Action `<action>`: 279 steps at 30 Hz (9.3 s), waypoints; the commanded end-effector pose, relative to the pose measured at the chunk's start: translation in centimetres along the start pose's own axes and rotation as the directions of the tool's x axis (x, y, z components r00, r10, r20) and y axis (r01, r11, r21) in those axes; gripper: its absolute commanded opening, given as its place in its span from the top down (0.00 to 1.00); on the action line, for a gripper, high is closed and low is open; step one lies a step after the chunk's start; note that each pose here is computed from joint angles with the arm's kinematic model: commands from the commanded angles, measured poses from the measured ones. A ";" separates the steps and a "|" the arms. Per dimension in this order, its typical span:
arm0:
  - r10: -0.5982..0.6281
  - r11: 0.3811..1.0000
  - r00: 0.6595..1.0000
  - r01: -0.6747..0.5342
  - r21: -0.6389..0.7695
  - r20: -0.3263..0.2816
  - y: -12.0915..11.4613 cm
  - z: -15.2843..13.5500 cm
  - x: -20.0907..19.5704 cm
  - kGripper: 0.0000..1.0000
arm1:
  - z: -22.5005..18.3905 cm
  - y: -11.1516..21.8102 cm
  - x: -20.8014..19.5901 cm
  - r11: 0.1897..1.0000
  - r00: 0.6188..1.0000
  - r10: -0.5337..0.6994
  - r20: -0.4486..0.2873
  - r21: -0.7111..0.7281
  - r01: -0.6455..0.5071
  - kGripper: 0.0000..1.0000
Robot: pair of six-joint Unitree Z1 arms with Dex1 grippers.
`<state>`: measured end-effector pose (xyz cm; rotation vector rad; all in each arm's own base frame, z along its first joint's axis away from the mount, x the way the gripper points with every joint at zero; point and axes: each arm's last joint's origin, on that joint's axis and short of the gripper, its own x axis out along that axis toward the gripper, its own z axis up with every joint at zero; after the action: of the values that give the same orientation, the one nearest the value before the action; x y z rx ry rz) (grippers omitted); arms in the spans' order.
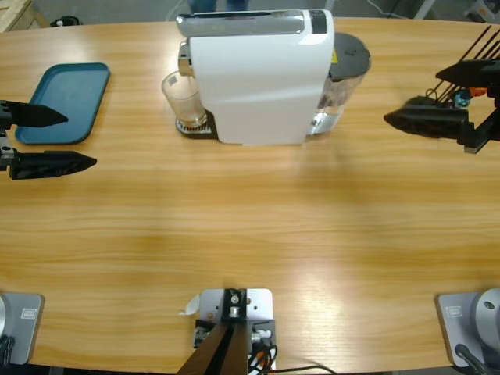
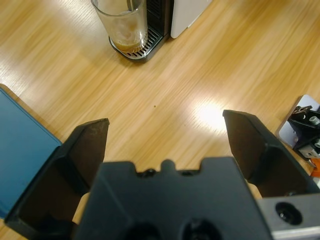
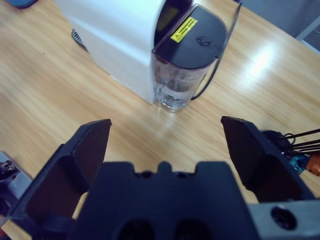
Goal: Pour coffee
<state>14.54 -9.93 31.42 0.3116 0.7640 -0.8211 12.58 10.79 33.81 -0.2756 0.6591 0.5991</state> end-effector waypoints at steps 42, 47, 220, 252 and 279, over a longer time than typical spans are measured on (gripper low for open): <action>-0.016 1.000 0.999 0.016 0.000 -0.046 0.1 -0.6 1.4 0.00 | -1.6 0.2 0.8 0.999 0.999 0.041 -0.030 0.012 -0.040 0.00; -0.016 1.000 0.999 0.016 -0.001 -0.052 0.1 -0.8 1.5 0.00 | -1.6 0.2 0.8 0.999 0.999 0.041 -0.031 0.012 -0.041 0.00; -0.015 0.990 0.988 -0.007 0.141 0.154 10.2 1.7 14.2 0.82 | -1.9 0.8 8.1 0.999 0.983 -0.005 -0.182 0.034 0.011 0.00; 0.460 0.810 0.885 -0.453 -0.373 -0.076 20.9 -5.3 10.2 0.82 | -2.5 1.1 10.1 0.999 0.981 0.014 -0.194 0.041 -0.006 0.00; 0.525 0.809 0.850 -0.484 -0.333 0.042 9.2 -3.9 -0.6 0.01 | -2.8 0.7 7.2 0.999 0.989 0.004 -0.147 0.044 0.002 0.00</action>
<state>27.19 0.26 24.93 0.1611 0.6392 -0.1676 16.74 14.68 27.10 -0.2866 0.8013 0.5782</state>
